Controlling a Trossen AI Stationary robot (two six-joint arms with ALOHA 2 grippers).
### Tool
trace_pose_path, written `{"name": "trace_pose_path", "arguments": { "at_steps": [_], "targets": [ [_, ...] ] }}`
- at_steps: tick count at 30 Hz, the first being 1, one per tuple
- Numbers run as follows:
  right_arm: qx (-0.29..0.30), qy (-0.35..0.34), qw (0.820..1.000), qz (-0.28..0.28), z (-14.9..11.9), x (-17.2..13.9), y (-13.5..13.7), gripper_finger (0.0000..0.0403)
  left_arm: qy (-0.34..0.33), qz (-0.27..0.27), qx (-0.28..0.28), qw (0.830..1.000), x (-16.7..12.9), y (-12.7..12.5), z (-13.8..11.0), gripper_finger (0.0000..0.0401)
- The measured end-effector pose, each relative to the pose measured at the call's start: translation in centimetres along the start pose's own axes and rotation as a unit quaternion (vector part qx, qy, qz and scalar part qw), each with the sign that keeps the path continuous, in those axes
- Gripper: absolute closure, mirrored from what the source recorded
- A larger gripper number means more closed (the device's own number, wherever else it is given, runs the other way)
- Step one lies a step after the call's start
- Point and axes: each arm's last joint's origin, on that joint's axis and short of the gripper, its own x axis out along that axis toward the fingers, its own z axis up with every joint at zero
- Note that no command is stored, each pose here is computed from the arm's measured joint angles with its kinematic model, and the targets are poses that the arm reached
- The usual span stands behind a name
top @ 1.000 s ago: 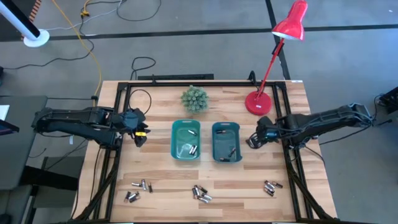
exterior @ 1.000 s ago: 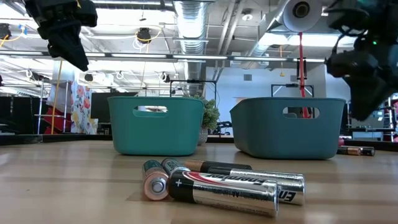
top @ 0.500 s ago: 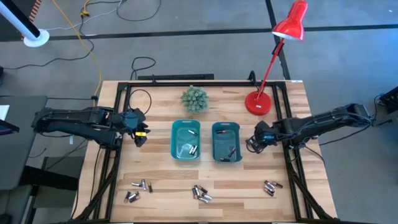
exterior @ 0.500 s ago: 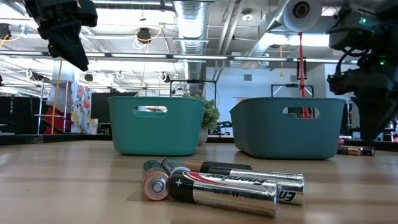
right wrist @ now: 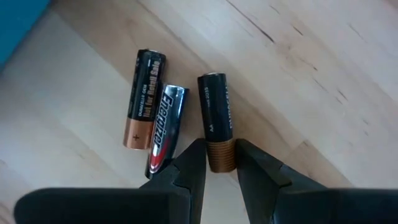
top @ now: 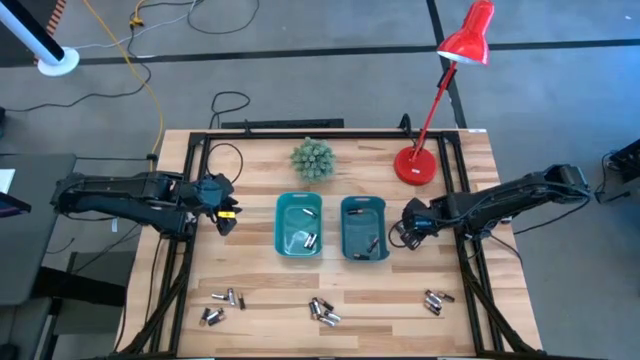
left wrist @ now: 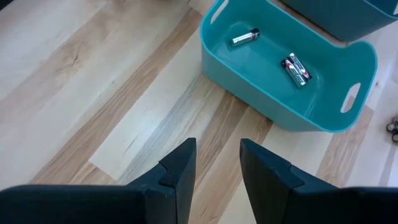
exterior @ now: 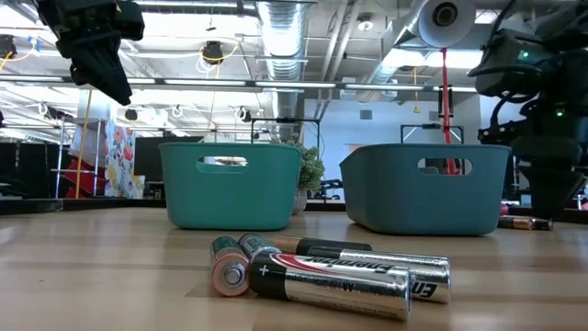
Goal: Sort batteries
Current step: Put the black battery into the blue bin
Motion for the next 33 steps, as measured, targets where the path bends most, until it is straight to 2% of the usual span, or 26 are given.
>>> {"name": "trace_pose_path", "arguments": {
  "at_steps": [4,10,13,18,23,33],
  "targets": [
    [0.000,0.008,1.000,-0.012,0.2,0.4,-0.1,0.0302,0.000,0.000,0.000,1.000,0.0,0.0,0.0,0.0280],
    [-0.001,0.007,1.000,-0.009,0.2,0.2,-0.2,0.0370,0.000,0.000,0.000,1.000,0.0,0.0,0.0,0.0280],
    [0.005,0.007,1.000,-0.007,0.3,-0.2,-0.2,0.0391,0.000,0.000,0.000,1.000,0.0,0.0,0.0,0.0280],
    [0.015,0.009,1.000,-0.013,0.3,-2.1,-0.5,0.0393,0.000,0.000,0.000,1.000,0.0,0.0,0.0,0.0280],
    [0.030,-0.007,0.999,0.009,0.7,-4.9,-0.2,0.0393,0.000,0.000,0.010,1.000,0.0,0.0,0.0,0.0280],
    [0.033,-0.064,0.997,0.024,3.1,-12.2,1.0,0.0393,0.000,0.000,0.009,1.000,0.0,0.0,0.0,0.0280]
  ]
}}
